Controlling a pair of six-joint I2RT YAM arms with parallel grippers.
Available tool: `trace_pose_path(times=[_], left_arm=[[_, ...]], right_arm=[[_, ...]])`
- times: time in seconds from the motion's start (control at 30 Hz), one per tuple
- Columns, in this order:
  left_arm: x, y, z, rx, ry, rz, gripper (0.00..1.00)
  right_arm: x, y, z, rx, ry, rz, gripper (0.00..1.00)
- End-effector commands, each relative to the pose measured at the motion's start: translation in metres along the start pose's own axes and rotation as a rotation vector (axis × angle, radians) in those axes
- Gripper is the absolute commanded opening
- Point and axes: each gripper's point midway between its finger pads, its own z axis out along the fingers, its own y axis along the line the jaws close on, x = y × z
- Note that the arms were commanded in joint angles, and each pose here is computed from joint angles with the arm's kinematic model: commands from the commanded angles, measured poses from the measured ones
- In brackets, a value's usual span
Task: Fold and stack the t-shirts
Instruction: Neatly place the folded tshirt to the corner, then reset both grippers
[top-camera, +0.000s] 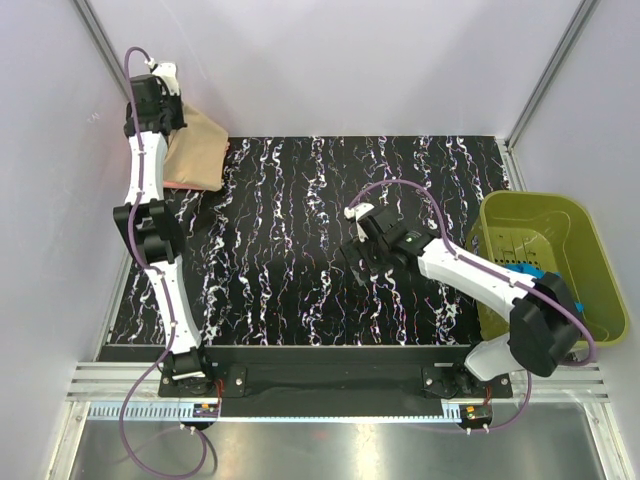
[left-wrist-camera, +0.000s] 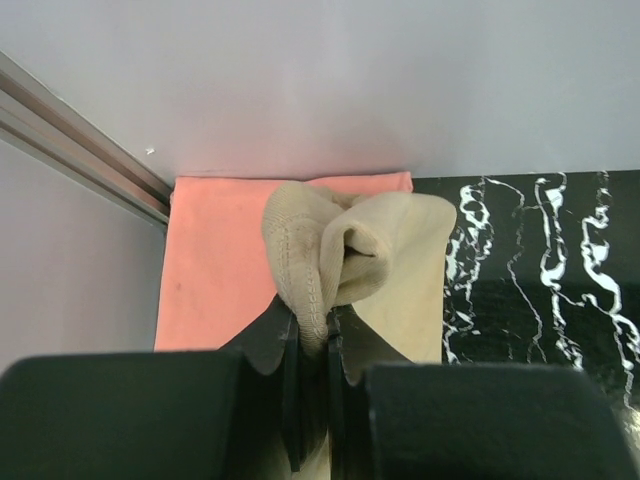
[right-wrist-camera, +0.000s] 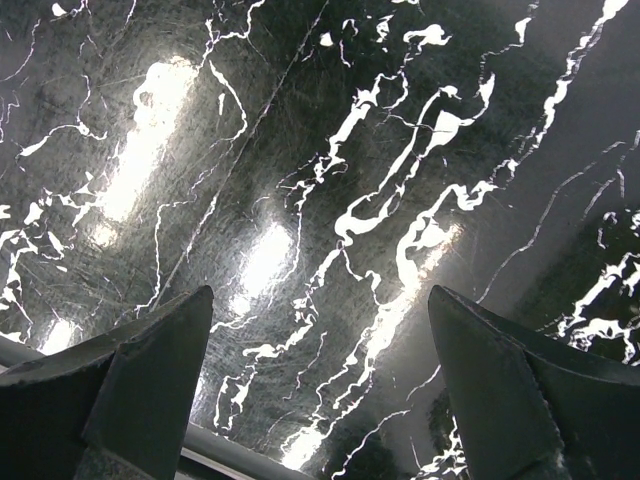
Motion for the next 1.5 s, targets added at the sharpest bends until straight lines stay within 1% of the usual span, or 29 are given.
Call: trace_pose_path(times=[0.0, 0.07, 0.27, 0.37, 0.4, 0.47, 0.53, 0.63, 0.67, 0.7, 0.73, 0.77, 0.8, 0.83, 0.87, 0.93, 0.97, 1.0, 1.1, 1.13, 1.2, 1.23, 1.27, 1.3, 1.33, 1.37, 1.4, 1.43, 1.47], left_arm=[[-0.055, 0.012, -0.001, -0.010, -0.198, 0.019, 0.00], [-0.049, 0.013, 0.006, -0.013, -0.194, 0.018, 0.00], [-0.048, 0.023, 0.023, -0.049, -0.240, 0.010, 0.00], [-0.034, 0.027, 0.036, -0.053, -0.229, 0.005, 0.00], [-0.022, 0.028, 0.043, -0.060, -0.212, 0.007, 0.00], [-0.017, 0.035, 0.049, -0.097, -0.214, 0.014, 0.00], [-0.006, 0.049, 0.056, -0.169, -0.198, 0.006, 0.09], [0.003, 0.073, 0.058, -0.298, -0.183, 0.004, 0.30], [0.004, 0.080, 0.057, -0.329, -0.188, 0.002, 0.42], [0.002, 0.089, 0.052, -0.399, -0.188, -0.006, 0.73], [-0.005, 0.096, 0.045, -0.442, -0.203, -0.016, 0.81], [-0.010, 0.098, 0.041, -0.462, -0.213, -0.029, 0.84], [-0.017, 0.097, 0.037, -0.470, -0.228, -0.032, 0.95], [-0.025, 0.094, 0.031, -0.500, -0.242, -0.033, 0.99], [-0.044, 0.091, 0.017, -0.512, -0.274, -0.027, 0.99], [-0.063, 0.089, 0.000, -0.544, -0.304, -0.038, 0.99], [-0.078, 0.078, -0.013, -0.534, -0.321, -0.039, 0.99], [-0.081, 0.073, -0.020, -0.532, -0.315, -0.025, 0.99], [-0.066, 0.044, -0.025, -0.475, -0.241, -0.062, 0.99], [-0.061, 0.021, -0.022, -0.416, -0.209, -0.054, 0.99], [-0.047, -0.004, -0.030, -0.380, -0.167, -0.058, 0.99], [-0.049, -0.028, -0.033, -0.345, -0.193, -0.059, 0.99], [-0.042, -0.042, -0.036, -0.312, -0.201, -0.083, 0.99], [-0.001, -0.052, -0.030, -0.279, -0.128, -0.080, 0.99], [-0.009, -0.073, -0.046, -0.249, -0.137, -0.078, 0.99], [-0.004, -0.103, -0.050, -0.195, -0.124, -0.109, 0.99], [0.023, -0.123, -0.055, -0.159, -0.066, -0.088, 0.99], [0.011, -0.160, -0.077, -0.101, -0.098, -0.068, 0.99], [0.015, -0.179, -0.089, -0.061, -0.093, -0.058, 0.99]], right_arm=[[-0.016, 0.001, 0.000, -0.008, -0.021, 0.016, 0.96], [-0.019, 0.002, 0.002, -0.012, -0.021, 0.017, 0.96], [-0.020, 0.003, 0.014, -0.011, 0.008, 0.024, 0.96], [-0.020, 0.003, 0.017, -0.014, 0.020, 0.033, 0.96], [-0.020, 0.003, 0.018, -0.012, 0.023, 0.038, 0.96], [-0.017, 0.004, 0.022, -0.017, 0.039, 0.044, 0.96], [-0.017, 0.004, 0.025, -0.019, 0.045, 0.059, 0.96], [-0.022, 0.004, 0.026, -0.026, 0.035, 0.077, 0.96], [-0.023, 0.006, 0.025, -0.035, 0.035, 0.082, 0.96], [-0.024, 0.005, 0.025, -0.035, 0.032, 0.086, 0.96], [-0.025, 0.004, 0.024, -0.032, 0.034, 0.089, 0.96], [-0.027, 0.003, 0.021, -0.030, 0.026, 0.091, 0.96], [-0.027, 0.002, 0.019, -0.027, 0.022, 0.093, 0.96], [-0.029, 0.001, 0.014, -0.027, 0.013, 0.096, 0.96], [-0.029, 0.001, 0.011, -0.029, 0.009, 0.102, 0.96], [-0.028, 0.001, 0.004, -0.031, 0.000, 0.118, 0.96], [-0.032, 0.000, -0.004, -0.035, -0.025, 0.141, 0.96], [-0.032, -0.001, -0.008, -0.038, -0.035, 0.150, 0.96], [-0.034, -0.002, -0.025, -0.040, -0.079, 0.184, 0.96], [-0.034, -0.003, -0.034, -0.040, -0.098, 0.195, 0.97], [-0.034, -0.004, -0.044, -0.039, -0.121, 0.223, 0.96], [-0.030, -0.005, -0.046, -0.040, -0.124, 0.229, 0.96], [-0.031, -0.006, -0.056, -0.043, -0.155, 0.246, 0.96], [-0.028, -0.007, -0.059, -0.039, -0.159, 0.254, 0.97], [-0.019, -0.008, -0.060, -0.036, -0.153, 0.263, 0.97], [-0.019, -0.007, -0.069, -0.043, -0.183, 0.293, 0.97], [-0.018, -0.008, -0.072, -0.048, -0.200, 0.314, 0.97], [-0.009, -0.007, -0.071, -0.050, -0.196, 0.328, 0.97], [-0.010, -0.006, -0.081, -0.067, -0.232, 0.357, 0.97]])
